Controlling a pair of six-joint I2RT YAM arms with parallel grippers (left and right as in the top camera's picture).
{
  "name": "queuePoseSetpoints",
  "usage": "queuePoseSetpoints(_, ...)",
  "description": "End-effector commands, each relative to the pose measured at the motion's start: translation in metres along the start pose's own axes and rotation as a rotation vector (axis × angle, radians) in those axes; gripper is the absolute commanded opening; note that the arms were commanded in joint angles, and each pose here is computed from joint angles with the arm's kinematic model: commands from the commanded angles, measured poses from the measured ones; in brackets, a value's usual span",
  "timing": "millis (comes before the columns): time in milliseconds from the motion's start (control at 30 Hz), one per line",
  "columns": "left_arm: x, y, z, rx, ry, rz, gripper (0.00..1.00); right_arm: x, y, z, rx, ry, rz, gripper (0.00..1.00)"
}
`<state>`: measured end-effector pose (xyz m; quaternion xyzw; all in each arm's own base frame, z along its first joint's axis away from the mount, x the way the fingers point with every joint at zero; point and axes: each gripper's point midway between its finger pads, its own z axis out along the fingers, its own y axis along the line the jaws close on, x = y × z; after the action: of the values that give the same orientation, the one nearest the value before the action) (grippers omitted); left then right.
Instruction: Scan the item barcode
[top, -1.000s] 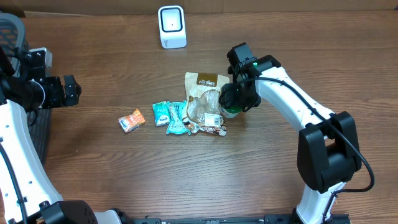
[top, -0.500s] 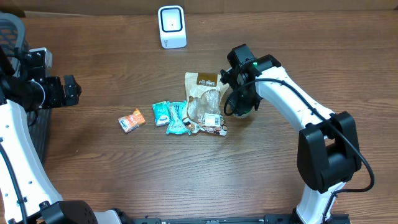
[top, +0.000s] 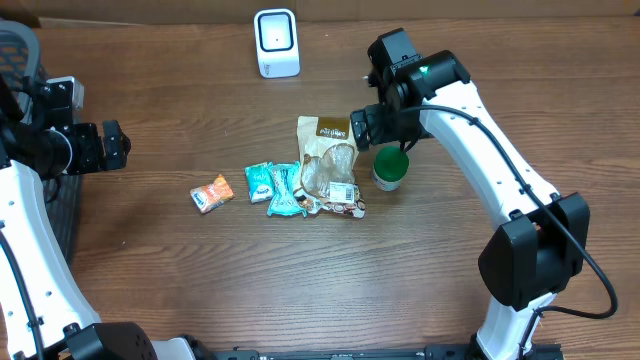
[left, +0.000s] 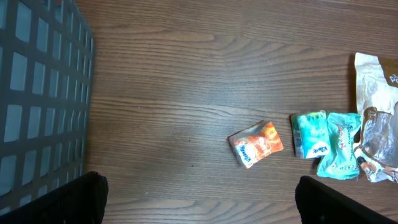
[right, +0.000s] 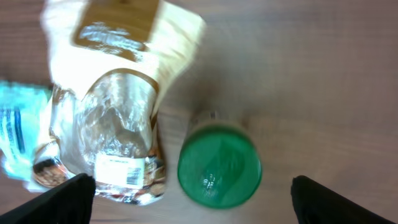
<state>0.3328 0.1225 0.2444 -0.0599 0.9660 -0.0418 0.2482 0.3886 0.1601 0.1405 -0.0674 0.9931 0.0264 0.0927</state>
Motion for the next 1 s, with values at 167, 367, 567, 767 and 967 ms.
queuePoseSetpoints(167,-0.008,-0.004,-0.015,-0.004,-0.050,0.041,1.00,0.023,-0.013,0.035,0.037,0.069,0.499,0.88)
queuePoseSetpoints(367,-0.008,-0.004,-0.015,-0.004,-0.050,0.041,1.00,0.026,-0.018,0.055,0.039,0.059,0.522,0.80)
queuePoseSetpoints(567,-0.008,-0.004,-0.015,-0.004,-0.050,0.041,1.00,0.038,-0.025,0.073,0.063,0.075,0.522,0.71)
queuePoseSetpoints(767,-0.008,-0.004,-0.015,-0.004,-0.050,0.041,1.00,0.037,-0.025,0.073,0.060,0.075,0.472,0.38)
queuePoseSetpoints(967,-0.008,-0.004,-0.015,-0.004,-0.050,0.041,1.00,0.015,-0.019,0.050,0.026,0.014,0.287,0.33)
